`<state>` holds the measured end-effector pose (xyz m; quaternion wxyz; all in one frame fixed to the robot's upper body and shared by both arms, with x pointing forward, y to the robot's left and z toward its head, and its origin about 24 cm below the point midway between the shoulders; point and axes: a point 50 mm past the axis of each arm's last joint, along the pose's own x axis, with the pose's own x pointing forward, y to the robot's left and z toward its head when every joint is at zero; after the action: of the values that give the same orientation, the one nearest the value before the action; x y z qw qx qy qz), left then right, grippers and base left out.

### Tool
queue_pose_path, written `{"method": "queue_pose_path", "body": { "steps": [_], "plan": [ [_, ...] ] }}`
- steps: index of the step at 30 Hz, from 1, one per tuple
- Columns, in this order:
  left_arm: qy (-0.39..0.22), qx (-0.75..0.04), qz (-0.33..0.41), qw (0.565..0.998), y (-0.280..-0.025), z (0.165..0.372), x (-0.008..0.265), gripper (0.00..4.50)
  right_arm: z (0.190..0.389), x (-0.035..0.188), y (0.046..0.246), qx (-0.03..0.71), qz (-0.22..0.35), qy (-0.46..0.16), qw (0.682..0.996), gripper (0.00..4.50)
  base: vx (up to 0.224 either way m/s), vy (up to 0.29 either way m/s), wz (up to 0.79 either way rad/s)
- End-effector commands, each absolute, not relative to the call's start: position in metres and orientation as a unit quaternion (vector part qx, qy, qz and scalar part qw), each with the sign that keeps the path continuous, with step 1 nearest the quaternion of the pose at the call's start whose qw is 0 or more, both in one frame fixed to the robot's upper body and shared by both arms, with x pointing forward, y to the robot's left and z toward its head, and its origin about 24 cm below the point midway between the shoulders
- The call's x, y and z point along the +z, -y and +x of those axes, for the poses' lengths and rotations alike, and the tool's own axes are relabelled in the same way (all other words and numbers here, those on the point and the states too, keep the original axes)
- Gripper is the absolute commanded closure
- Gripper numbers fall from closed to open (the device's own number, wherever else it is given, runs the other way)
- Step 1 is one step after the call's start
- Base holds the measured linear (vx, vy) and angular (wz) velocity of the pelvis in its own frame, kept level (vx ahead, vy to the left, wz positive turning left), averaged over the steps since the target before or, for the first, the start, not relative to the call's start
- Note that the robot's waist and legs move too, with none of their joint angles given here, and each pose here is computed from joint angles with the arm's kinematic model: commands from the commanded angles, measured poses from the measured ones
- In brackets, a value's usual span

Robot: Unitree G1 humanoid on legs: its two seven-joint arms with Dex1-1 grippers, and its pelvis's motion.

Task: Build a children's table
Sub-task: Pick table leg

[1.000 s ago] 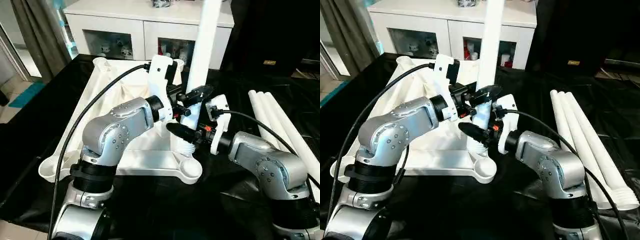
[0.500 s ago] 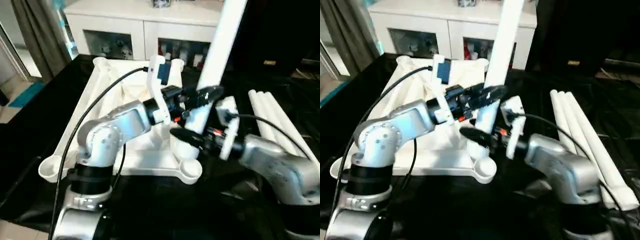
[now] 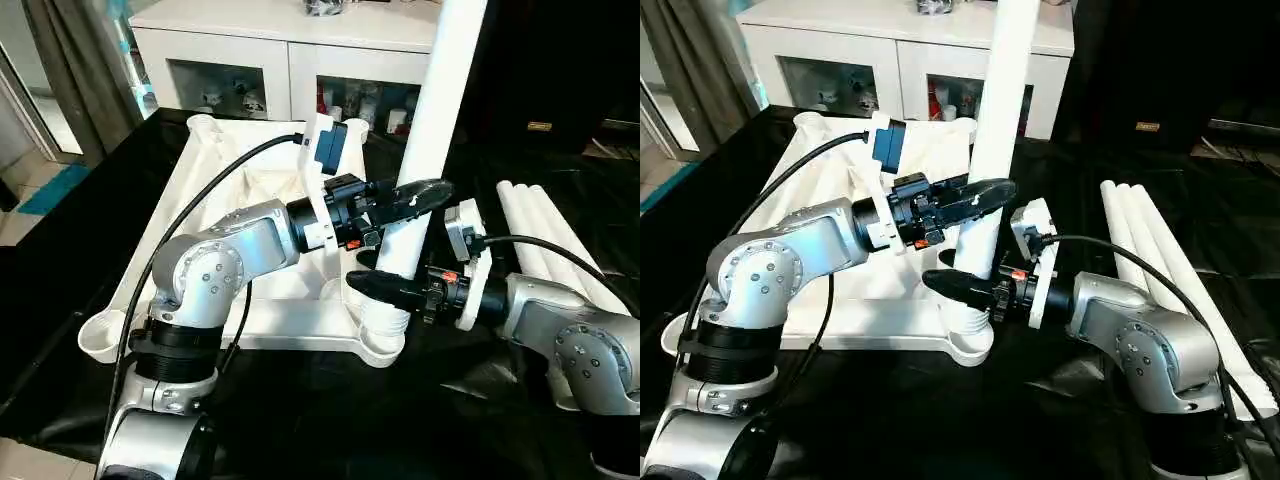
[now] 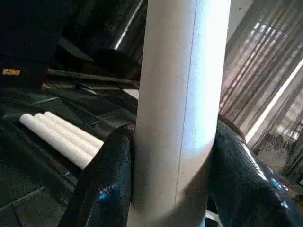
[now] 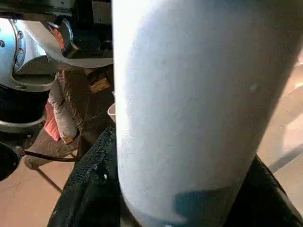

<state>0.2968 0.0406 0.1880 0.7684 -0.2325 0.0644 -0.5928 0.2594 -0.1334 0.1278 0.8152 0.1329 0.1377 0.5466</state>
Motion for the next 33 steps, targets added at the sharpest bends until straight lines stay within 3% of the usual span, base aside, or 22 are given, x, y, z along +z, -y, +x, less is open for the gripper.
{"method": "queue_pose_path", "body": {
  "steps": [1,2,9,20,21,24,26,33],
  "plan": [
    [-0.063,-0.572,-0.237,0.783,-0.042,0.304,0.191,2.53,0.261,0.14,0.13,0.552,0.113,-0.112,0.818,2.51,0.0,0.0,0.0],
    [-0.061,-0.571,-0.24,0.783,-0.043,0.305,0.192,2.53,0.261,0.14,0.13,0.552,0.117,-0.112,0.818,1.95,0.0,0.0,0.0],
    [-0.046,-0.577,-0.256,0.774,-0.049,0.305,0.191,2.61,0.267,0.145,0.137,0.533,0.14,-0.109,0.827,1.39,0.0,0.0,0.0],
    [-0.03,-0.598,-0.26,0.758,-0.055,0.303,0.194,2.63,0.27,0.155,0.149,0.543,0.17,-0.112,0.815,1.36,0.0,0.0,0.0],
    [-0.028,-0.602,-0.261,0.755,-0.055,0.302,0.194,2.63,0.269,0.154,0.148,0.546,0.17,-0.118,0.812,1.64,0.0,0.0,0.0],
    [-0.023,-0.608,-0.262,0.749,-0.053,0.3,0.196,2.63,0.267,0.152,0.147,0.557,0.171,-0.132,0.802,1.75,0.0,0.0,0.0],
    [-0.022,-0.611,-0.263,0.746,-0.053,0.3,0.196,2.63,0.266,0.151,0.147,0.559,0.169,-0.137,0.8,2.09,0.0,0.0,0.0],
    [-0.024,-0.631,-0.259,0.731,-0.048,0.295,0.196,2.63,0.265,0.147,0.146,0.563,0.165,-0.155,0.795,2.14,0.0,0.0,0.0]
  ]
}}
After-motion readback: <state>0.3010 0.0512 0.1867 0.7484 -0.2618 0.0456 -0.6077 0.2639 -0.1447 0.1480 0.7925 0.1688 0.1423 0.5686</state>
